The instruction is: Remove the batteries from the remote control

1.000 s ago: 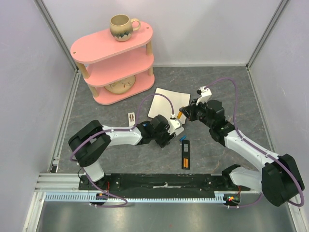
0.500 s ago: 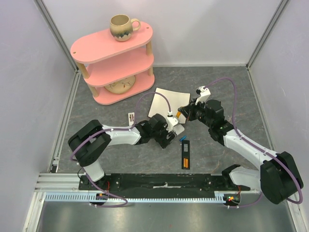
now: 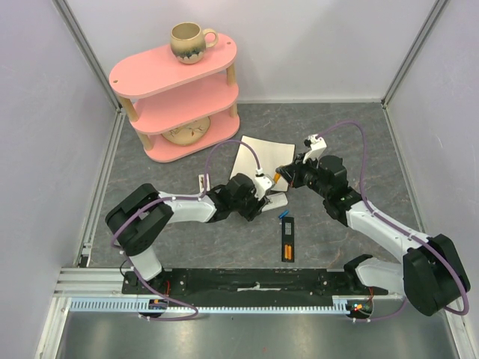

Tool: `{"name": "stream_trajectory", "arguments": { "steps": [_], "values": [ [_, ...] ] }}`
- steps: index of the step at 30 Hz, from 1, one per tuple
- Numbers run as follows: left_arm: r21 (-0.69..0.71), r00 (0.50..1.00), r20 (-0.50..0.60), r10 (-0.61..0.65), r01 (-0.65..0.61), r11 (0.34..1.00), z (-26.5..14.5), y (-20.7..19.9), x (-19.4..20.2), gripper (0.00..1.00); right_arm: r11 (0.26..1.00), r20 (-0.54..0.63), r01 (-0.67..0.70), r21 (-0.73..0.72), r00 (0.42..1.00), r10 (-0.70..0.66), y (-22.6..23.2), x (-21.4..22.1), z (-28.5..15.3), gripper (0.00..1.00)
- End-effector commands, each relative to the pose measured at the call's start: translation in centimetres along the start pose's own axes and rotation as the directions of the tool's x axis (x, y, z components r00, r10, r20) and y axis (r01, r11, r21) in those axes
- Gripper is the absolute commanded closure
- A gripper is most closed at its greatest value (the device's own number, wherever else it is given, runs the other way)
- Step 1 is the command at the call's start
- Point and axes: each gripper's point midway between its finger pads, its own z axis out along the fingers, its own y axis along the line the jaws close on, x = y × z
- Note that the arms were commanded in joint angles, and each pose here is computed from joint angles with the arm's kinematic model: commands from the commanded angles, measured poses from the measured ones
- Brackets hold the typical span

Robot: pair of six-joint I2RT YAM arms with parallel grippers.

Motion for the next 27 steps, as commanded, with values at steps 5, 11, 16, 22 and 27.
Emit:
{"name": "stream_trajectory", "arguments": {
  "steps": [5, 11, 16, 22, 27],
  "values": [
    [0.079, 1.000, -0.002, 0.002, -0.002, 0.997, 0.5, -1.0, 1.1, 0.61, 1.000, 0.015, -0.021, -0.011, 1.000, 0.021, -0.2, 1.1, 0.2, 1.00],
    [0.108, 1.000, -0.018, -0.010, 0.012, 0.994, 0.0, -1.6, 1.3, 0.79, 1.000, 0.033, -0.009, 0.030, 0.999, 0.008, -0.8, 1.0, 0.1, 1.00],
    [0.040, 0.997, -0.059, -0.056, 0.058, 0.998, 0.1, -0.7, 2.3, 0.98, 0.996, 0.067, 0.034, 0.081, 0.997, -0.039, -0.3, 0.5, -0.3, 1.00],
    [-0.018, 0.980, -0.079, -0.183, 0.182, 0.983, -0.5, -0.5, 3.6, 0.98, 0.987, 0.073, 0.101, 0.123, 0.991, -0.110, 1.1, 0.6, -0.4, 1.00],
    [-0.084, 0.964, -0.062, -0.257, 0.252, 0.964, -1.8, -0.2, 4.3, 0.98, 0.984, 0.102, 0.113, 0.140, 0.986, -0.128, 1.7, 0.2, -0.4, 1.00]
  ]
}}
